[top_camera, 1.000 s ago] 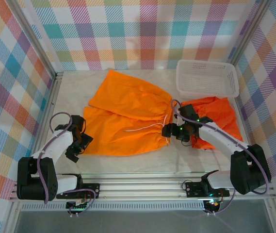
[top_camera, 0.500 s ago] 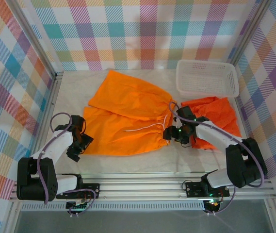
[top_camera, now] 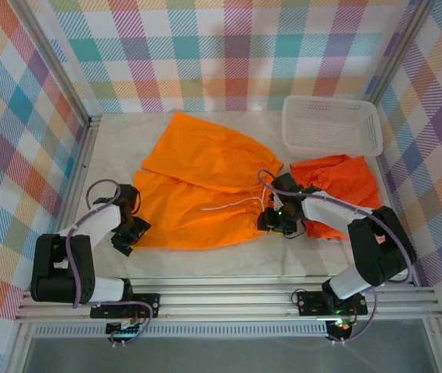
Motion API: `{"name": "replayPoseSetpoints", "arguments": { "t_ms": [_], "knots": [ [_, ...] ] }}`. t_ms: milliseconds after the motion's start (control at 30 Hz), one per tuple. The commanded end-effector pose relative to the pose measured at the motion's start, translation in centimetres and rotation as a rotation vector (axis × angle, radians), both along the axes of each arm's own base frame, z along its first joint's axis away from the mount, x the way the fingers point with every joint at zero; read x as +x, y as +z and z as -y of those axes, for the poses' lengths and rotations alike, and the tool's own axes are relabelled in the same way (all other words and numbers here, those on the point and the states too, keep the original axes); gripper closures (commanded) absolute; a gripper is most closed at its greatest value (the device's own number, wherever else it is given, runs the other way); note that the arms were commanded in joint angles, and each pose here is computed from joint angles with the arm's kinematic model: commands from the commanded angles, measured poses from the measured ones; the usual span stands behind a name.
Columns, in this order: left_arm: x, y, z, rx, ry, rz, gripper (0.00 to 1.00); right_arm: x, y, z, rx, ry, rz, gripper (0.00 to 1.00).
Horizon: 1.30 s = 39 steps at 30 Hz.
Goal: Fold and stack the shorts
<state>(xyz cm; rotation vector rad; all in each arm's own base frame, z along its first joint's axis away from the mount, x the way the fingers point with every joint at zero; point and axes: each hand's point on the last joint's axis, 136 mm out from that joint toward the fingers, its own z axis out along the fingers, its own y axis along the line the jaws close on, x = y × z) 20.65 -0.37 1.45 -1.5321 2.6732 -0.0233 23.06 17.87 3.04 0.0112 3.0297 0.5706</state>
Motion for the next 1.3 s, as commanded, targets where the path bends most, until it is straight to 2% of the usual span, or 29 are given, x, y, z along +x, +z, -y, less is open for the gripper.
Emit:
{"name": "replayPoseSetpoints", "arguments": {
  "t_ms": [0,167,300,467,600,933,1267],
  "knots": [
    [0.3,-0.3,-0.1,-0.004,0.003,0.009,0.34,0.9,0.2,-0.6,0.001,0.016,0.021,0.51],
    [0.4,-0.3,-0.2,0.004,0.001,0.015,0.46,1.1,-0.2,-0.9,0.002,0.024,0.009,0.62],
    [0.6,-0.2,-0.2,0.002,0.000,0.025,0.58,1.2,-0.2,-1.1,0.000,0.027,0.002,0.75],
    [1.2,0.7,-0.3,0.006,-0.009,0.063,0.80,1.4,0.3,-1.1,-0.002,0.027,0.013,0.91],
    [1.7,2.0,-0.4,0.015,-0.021,0.108,0.98,1.8,0.9,-1.0,-0.007,0.025,0.037,0.99],
    [2.8,7.6,-1.6,0.094,-0.053,0.200,1.00,2.0,3.2,-1.2,0.019,0.044,0.093,1.00],
    [3.8,16.2,-3.3,0.209,-0.088,0.344,1.00,2.2,8.1,-2.8,0.137,0.064,0.152,1.00]
  ]
}}
